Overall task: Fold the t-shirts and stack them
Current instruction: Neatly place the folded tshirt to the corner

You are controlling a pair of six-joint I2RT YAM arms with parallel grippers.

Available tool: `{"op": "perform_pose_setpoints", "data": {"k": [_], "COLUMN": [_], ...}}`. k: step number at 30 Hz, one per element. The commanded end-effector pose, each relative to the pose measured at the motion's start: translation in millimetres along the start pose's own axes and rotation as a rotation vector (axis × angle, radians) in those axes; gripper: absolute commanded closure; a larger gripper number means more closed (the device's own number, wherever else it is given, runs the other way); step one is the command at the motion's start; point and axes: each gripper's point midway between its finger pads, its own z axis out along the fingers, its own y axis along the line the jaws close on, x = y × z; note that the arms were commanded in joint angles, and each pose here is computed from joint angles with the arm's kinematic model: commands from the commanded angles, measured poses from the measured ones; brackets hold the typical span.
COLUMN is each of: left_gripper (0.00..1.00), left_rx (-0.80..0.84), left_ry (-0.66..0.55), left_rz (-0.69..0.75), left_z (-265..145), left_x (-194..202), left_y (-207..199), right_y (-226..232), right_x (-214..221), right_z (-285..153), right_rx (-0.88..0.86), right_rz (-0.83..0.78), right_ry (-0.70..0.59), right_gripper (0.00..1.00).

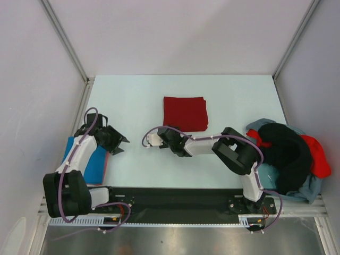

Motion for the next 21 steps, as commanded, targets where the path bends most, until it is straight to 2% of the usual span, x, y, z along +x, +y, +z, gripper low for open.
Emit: {"op": "perform_pose_setpoints", "data": {"k": [1, 5, 8, 9, 10, 11, 15, 21], "left_gripper": [0.43, 0.43, 0.42, 0.42, 0.41, 0.39, 0.36, 0.35], "left_rx": [0.08, 0.137, 0.282, 0.393, 0.425, 0.451, 0.508, 0.566], "left_ry": [-0.016, 0.015, 0.061, 0.088, 0.081, 0.073, 0.083, 0.149], "left_rz": [0.042, 0.064, 0.156, 0.196, 0.197, 0.201, 0.159, 0.177], "left_z": [-3.2, -4.7, -9.2, -14.6, -16.2, -17.5, -2.5, 27.0], "left_x": [-10.4, -9.3, -5.1, -0.3, -1.4, -2.3, -12.3, 3.3], "left_y": [-12.4, -23.1, -49.1, -66.1, -71.2, -75.9, -94.2, -144.3], "right_y": [-8.1, -11.4, -16.0, -20.9, -20.2, -22.3, -30.2, -49.9], "right_x": [5.7, 21.8, 25.2, 22.0, 19.1, 16.4, 6.1, 10.9], "right_z": [22.0, 35.5, 37.6, 34.7, 31.7, 28.3, 9.6, -18.6], "right_rx": [0.003, -0.027, -0.058, -0.058, -0.097, -0.107, -0.124, -0.108], "right_rz": [-0.033, 0.017, 0.047, 0.085, 0.096, 0.11, 0.157, 0.204], "right_ry": [0.004, 0.038, 0.029, 0.018, 0.012, 0.004, -0.03, -0.082], "right_gripper": [0.46, 0.6, 0.79, 0.85, 0.97, 1.0, 1.0, 1.0]}}
